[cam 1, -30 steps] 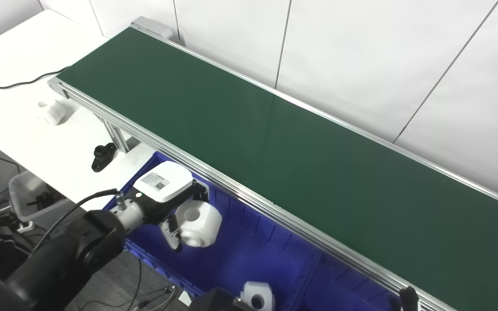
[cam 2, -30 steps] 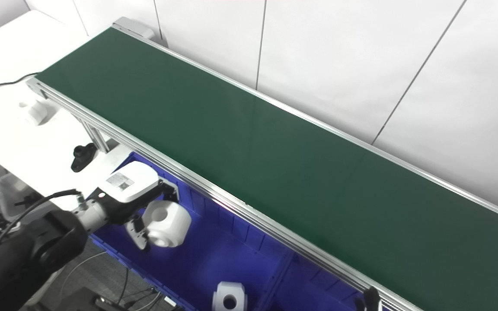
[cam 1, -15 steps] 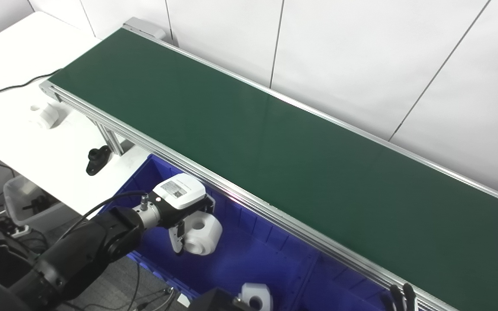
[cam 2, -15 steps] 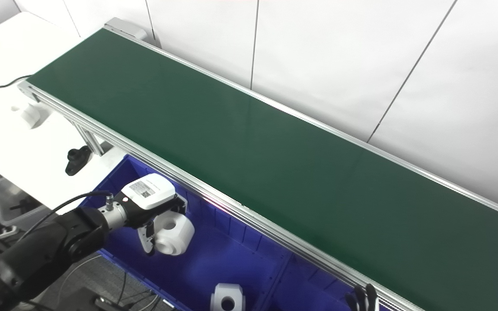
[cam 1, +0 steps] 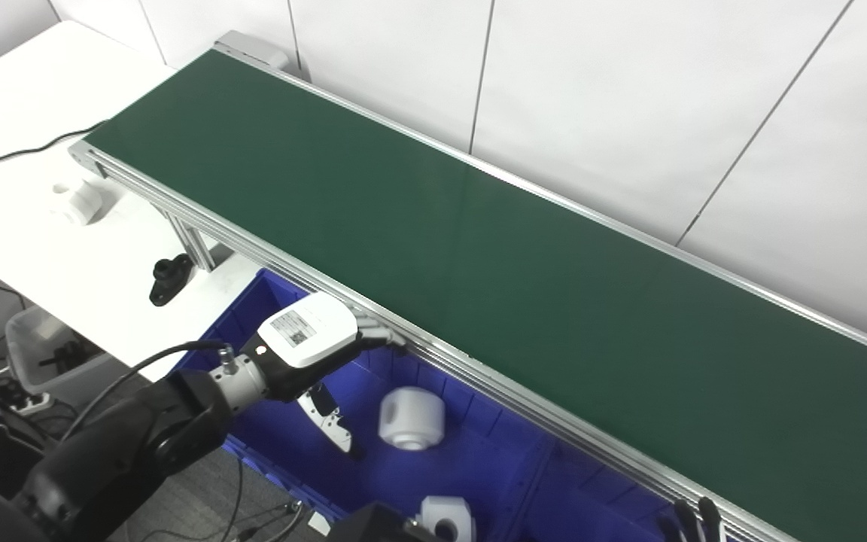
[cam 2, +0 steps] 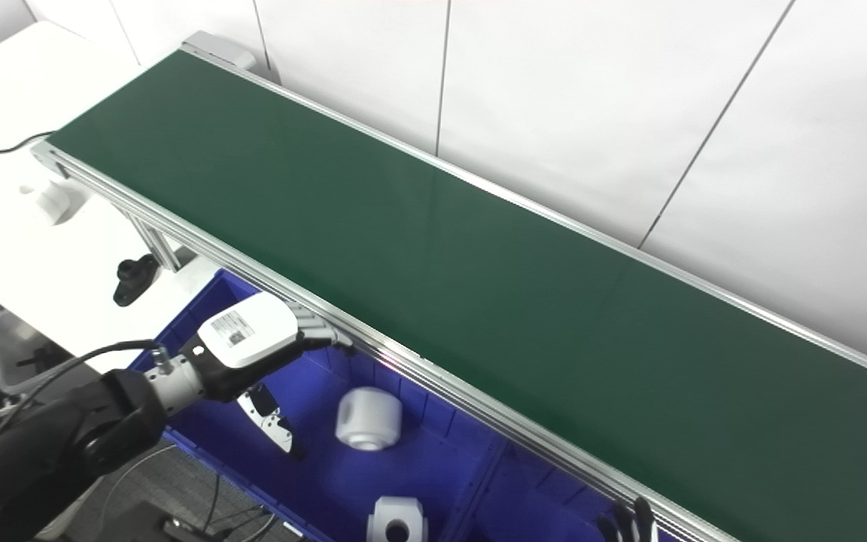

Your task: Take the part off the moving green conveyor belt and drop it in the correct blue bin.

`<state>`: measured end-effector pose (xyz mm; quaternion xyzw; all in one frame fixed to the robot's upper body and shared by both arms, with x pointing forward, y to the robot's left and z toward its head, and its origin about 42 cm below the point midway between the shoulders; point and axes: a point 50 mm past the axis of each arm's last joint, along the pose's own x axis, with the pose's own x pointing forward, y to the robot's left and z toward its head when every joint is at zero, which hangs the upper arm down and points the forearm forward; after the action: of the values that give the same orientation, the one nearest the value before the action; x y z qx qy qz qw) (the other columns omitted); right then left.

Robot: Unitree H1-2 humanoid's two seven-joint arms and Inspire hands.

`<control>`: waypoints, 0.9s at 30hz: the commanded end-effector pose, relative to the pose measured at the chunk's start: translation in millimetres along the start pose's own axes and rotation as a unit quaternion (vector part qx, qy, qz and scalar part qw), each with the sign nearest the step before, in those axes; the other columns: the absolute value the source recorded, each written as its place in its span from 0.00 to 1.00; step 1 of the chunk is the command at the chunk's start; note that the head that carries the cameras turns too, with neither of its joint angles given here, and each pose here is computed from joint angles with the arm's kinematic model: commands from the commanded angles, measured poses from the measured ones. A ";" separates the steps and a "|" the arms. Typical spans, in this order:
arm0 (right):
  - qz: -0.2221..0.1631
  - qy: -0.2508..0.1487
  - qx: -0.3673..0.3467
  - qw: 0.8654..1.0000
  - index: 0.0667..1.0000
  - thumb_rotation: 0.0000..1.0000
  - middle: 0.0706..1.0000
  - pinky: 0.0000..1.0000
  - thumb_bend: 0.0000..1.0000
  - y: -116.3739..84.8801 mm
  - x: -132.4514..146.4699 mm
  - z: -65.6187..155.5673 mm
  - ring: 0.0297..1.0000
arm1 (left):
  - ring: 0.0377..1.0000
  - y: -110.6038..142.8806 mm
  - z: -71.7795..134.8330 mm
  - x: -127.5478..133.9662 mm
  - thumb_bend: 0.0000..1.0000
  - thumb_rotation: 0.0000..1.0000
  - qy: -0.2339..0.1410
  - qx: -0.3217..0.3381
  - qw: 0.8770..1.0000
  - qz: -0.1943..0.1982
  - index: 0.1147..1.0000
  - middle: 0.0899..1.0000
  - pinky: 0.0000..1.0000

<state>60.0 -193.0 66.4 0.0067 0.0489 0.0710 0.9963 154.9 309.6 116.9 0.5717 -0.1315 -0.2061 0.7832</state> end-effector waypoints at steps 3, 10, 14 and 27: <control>0.002 -0.029 -0.007 1.000 0.99 0.96 0.93 0.94 0.89 4.5 -3.5 13.2 0.90 | 0.59 28.8 26.3 -13.5 0.97 0.63 -0.047 -0.069 0.989 0.125 0.66 0.64 0.52; -0.022 -0.038 -0.042 0.998 0.97 1.00 1.00 0.89 0.86 29.6 2.1 24.3 0.88 | 0.74 45.5 62.4 -5.0 0.89 0.68 -0.095 -0.192 0.943 0.256 0.80 0.77 0.61; -0.034 -0.044 -0.045 0.997 0.96 1.00 1.00 0.90 0.85 54.9 15.5 27.5 0.90 | 0.87 19.3 63.1 20.3 0.93 0.79 -0.063 -0.295 0.917 0.262 0.93 0.90 0.80; -0.058 -0.036 -0.027 0.997 0.96 1.00 1.00 0.94 0.85 94.4 39.3 39.0 0.89 | 1.00 -19.6 33.7 46.9 1.00 0.55 -0.091 -0.401 0.910 0.049 1.00 1.00 1.00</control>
<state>72.2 -136.7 83.3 -0.0755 0.0426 0.0260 0.9959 175.5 257.0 99.7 0.1853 -0.1015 -0.2433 0.9467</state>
